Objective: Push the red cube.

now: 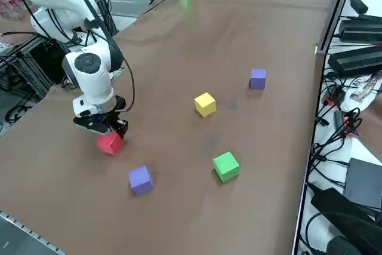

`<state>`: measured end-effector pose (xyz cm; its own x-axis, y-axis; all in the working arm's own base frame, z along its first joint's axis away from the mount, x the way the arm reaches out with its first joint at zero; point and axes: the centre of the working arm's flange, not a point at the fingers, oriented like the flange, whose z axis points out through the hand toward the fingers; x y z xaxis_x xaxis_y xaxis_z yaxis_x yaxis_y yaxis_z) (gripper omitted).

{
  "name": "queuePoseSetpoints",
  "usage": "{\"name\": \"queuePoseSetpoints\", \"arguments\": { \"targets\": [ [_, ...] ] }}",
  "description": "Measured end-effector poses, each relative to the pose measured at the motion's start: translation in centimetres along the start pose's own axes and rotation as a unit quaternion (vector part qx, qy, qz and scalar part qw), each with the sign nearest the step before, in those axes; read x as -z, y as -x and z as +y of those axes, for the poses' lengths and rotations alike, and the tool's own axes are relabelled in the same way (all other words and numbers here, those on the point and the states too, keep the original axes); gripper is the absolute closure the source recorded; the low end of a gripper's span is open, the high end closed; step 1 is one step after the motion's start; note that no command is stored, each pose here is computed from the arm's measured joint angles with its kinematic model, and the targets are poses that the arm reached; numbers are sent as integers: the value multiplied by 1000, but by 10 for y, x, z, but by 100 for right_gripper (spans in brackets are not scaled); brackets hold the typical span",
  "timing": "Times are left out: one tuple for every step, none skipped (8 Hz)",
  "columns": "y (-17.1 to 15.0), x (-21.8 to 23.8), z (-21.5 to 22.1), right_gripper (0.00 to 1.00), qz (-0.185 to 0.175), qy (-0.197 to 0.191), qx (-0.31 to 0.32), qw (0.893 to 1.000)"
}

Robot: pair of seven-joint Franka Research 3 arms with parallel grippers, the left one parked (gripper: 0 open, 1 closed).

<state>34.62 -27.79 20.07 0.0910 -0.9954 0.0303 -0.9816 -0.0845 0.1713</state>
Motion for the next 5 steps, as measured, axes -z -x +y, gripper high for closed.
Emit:
{"name": "queuePoseSetpoints", "arguments": {
  "targets": [
    [-4, 2, -1, 46, 2, -2, -2, 1000],
    [-8, 2, -1, 46, 4, -3, -4, 1000],
    [-14, 1, -2, 46, 7, -6, -8, 1000],
    [-19, -1, -2, 46, 9, -9, -10, 1000],
    [-23, -5, -3, 46, 10, -11, -7, 1000]
  ]
}}
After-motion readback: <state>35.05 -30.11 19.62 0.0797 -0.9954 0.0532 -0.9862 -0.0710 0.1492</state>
